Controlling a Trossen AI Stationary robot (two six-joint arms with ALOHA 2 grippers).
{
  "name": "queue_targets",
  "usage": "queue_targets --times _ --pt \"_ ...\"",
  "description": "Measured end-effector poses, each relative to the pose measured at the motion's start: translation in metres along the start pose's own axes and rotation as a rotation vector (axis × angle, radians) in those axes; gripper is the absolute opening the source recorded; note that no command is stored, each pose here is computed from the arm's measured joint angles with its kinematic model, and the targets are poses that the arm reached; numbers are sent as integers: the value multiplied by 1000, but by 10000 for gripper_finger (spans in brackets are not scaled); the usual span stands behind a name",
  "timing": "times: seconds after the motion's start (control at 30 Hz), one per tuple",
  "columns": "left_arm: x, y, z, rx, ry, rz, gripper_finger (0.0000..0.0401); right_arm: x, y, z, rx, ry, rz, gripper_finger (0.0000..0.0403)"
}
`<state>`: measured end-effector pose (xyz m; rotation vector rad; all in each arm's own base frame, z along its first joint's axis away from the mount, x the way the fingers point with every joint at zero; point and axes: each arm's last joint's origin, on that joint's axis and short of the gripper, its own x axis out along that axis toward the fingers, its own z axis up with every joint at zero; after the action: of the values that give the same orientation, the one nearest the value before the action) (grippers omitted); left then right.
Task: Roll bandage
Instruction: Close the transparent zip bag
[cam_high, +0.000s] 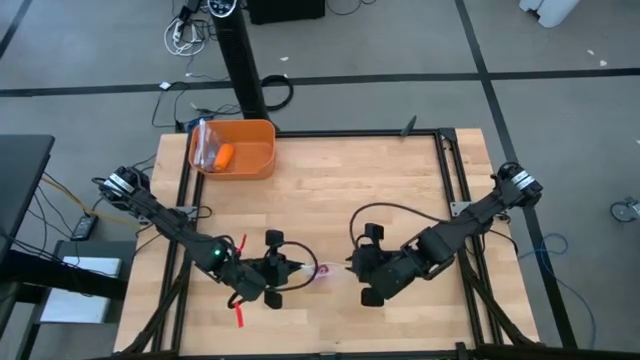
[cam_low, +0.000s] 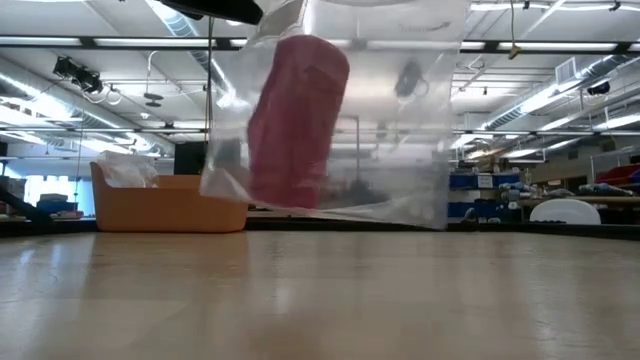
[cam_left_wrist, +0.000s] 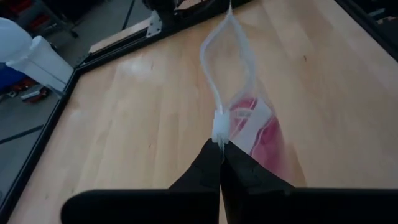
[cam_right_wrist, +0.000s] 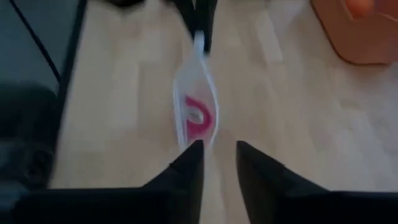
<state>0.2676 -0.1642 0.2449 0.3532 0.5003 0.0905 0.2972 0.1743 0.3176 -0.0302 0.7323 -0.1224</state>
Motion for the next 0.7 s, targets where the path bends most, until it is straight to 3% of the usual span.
queue_targets --times 0.07,0.23,0.47,0.7 --pt "0 0 1 -9 -11 0 2 1 0 5 36 -38 21 118" --pt "3 4 11 -112 -85 3 2 16 0 20 -28 -138 45 152" --pt "2 14 25 -153 -56 23 2 40 -3 24 -99 -153 18 133" --pt "4 23 31 -133 -38 33 1 42 -7 31 -122 -203 34 113"
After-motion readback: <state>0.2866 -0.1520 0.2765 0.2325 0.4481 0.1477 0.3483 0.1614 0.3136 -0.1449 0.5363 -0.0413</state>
